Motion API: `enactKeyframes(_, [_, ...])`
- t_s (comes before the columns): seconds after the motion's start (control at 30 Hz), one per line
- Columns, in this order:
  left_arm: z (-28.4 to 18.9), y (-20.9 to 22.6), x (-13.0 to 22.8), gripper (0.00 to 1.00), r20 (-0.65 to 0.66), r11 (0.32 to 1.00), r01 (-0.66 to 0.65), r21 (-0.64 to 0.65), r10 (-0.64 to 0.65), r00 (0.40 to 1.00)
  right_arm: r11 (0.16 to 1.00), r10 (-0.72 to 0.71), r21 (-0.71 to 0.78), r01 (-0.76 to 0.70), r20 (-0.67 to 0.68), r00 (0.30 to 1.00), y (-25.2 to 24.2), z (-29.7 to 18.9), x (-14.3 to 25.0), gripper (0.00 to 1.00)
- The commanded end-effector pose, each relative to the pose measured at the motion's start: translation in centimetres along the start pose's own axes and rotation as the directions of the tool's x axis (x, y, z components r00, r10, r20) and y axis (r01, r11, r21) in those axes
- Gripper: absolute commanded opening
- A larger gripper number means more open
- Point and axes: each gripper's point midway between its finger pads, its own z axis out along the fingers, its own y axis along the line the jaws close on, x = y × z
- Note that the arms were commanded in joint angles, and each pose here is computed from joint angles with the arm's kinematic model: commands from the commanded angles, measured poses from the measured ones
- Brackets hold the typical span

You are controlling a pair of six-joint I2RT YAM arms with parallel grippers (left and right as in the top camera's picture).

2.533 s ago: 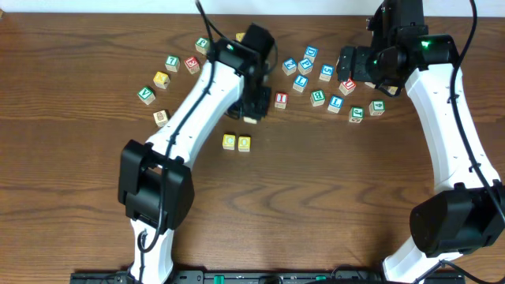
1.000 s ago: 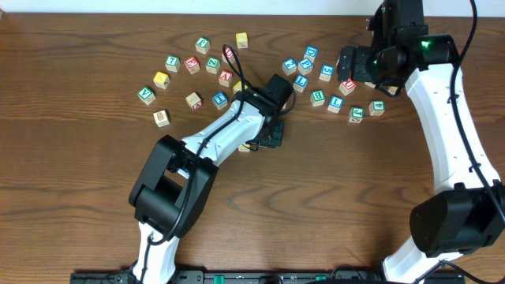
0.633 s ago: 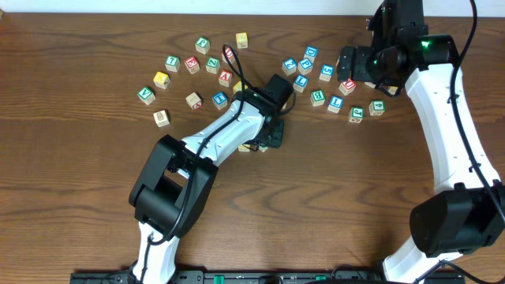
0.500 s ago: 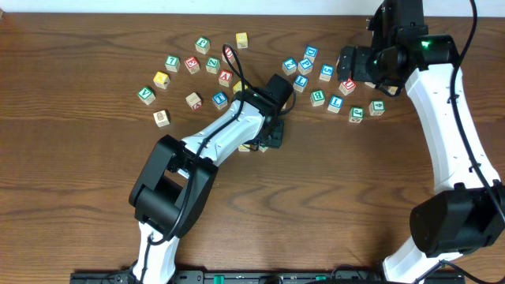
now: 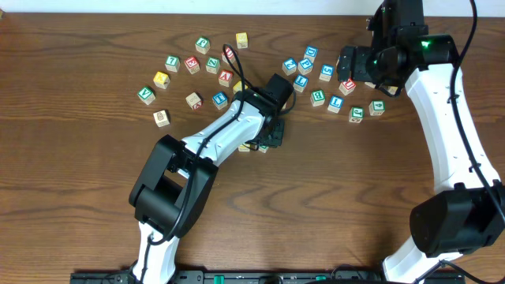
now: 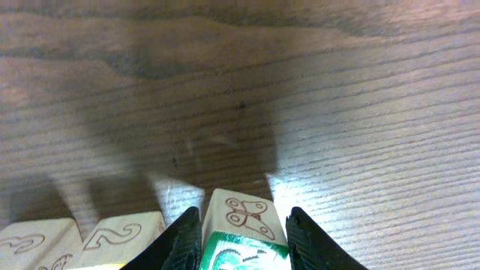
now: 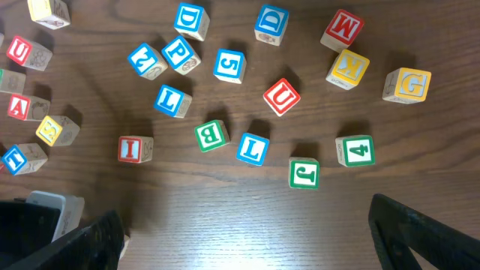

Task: Spell out CORL
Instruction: 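Position the R block beside the O block, lowering it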

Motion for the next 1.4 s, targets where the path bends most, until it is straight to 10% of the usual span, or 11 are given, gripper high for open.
enactKeyframes(0.0, [0.6,0.4,0.2,0.36,-0.011,0.999,-0.033,-0.014,0.033,0.999,1.000,-0.015,0.007,0.015,0.003,1.000,-0.1,0.0,-0.1,0.99])
enactKeyframes(1.37, [0.2,-0.7,1.3,0.37,-0.023,0.746,-0.661,0.083,0.665,0.747,1.000,-0.015,0.007,0.015,0.003,1.000,-0.1,0.0,-0.1,0.99])
